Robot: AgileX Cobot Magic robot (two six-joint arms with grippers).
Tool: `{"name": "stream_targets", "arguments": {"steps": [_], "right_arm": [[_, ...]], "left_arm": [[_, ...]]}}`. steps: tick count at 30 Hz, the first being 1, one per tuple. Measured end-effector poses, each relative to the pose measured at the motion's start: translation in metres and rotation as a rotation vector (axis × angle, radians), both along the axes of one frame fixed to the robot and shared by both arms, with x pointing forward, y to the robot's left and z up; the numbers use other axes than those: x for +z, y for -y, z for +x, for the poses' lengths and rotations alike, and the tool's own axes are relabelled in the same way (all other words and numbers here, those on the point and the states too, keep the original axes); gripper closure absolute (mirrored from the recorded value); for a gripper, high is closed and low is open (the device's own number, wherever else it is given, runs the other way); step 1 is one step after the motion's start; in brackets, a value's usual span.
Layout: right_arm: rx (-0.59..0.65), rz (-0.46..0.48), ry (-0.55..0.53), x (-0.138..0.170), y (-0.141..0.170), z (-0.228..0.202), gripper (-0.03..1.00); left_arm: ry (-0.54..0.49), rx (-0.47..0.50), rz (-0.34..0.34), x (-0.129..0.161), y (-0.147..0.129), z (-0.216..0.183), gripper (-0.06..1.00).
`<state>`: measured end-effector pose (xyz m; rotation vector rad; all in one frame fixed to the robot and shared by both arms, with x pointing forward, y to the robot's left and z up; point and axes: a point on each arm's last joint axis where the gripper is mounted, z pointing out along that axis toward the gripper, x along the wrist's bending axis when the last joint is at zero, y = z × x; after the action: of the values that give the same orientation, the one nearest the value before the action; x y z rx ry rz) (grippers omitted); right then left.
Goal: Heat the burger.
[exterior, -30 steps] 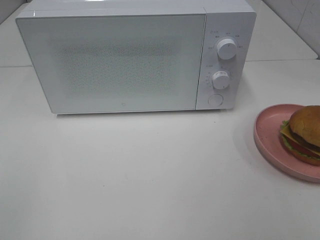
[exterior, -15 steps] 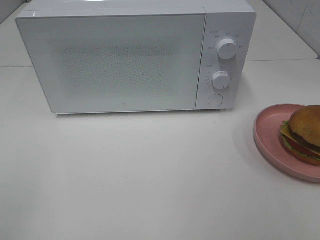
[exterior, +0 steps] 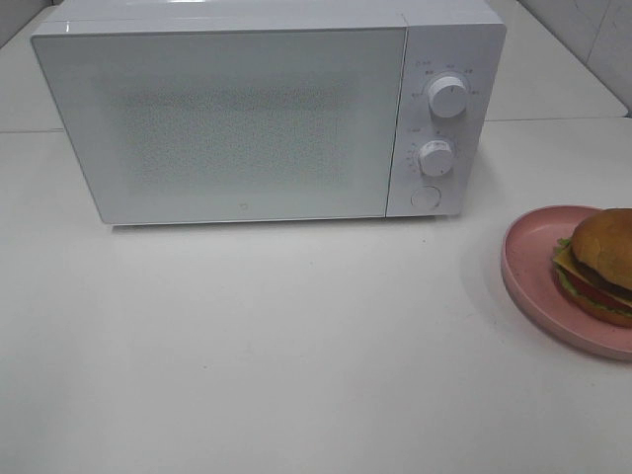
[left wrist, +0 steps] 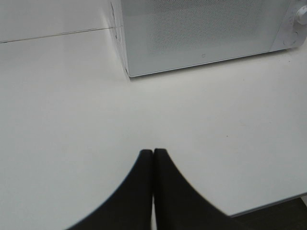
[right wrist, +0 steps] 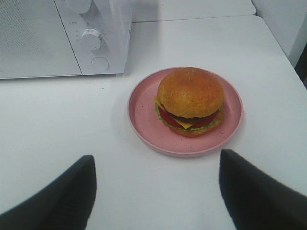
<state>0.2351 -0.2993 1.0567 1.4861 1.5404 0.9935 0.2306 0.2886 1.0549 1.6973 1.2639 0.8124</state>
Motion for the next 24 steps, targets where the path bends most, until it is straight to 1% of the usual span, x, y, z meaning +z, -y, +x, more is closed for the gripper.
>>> {"name": "stream_targets", "arguments": {"steps": [4, 7, 8, 9, 10, 15, 24], "right_arm": [[-0.012, 0.0, 0.0, 0.0, 0.0, 0.0, 0.29], [-0.028, 0.0, 0.0, 0.0, -0.0001, 0.0, 0.29], [-0.032, 0.0, 0.0, 0.0, -0.0001, 0.0, 0.29], [-0.032, 0.0, 0.0, 0.0, -0.0001, 0.0, 0.29], [-0.033, 0.0, 0.0, 0.0, -0.0001, 0.0, 0.29], [-0.026, 0.0, 0.0, 0.0, -0.0001, 0.0, 0.29], [-0.024, 0.0, 0.0, 0.0, -0.0001, 0.0, 0.29]], "left_arm": [[0.0, 0.0, 0.0, 0.0, 0.0, 0.0, 0.94], [0.0, 0.019, 0.0, 0.0, 0.0002, 0.0002, 0.94], [0.0, 0.053, 0.0, 0.0, 0.0004, 0.0006, 0.94], [0.0, 0.053, 0.0, 0.0, 0.0004, 0.0006, 0.94], [0.0, 0.097, 0.0, 0.0, 0.0007, 0.0011, 0.94], [0.0, 0.166, 0.0, 0.0, 0.0012, 0.002, 0.94], [0.0, 0.17, 0.0, 0.0, 0.0012, 0.002, 0.94]]}}
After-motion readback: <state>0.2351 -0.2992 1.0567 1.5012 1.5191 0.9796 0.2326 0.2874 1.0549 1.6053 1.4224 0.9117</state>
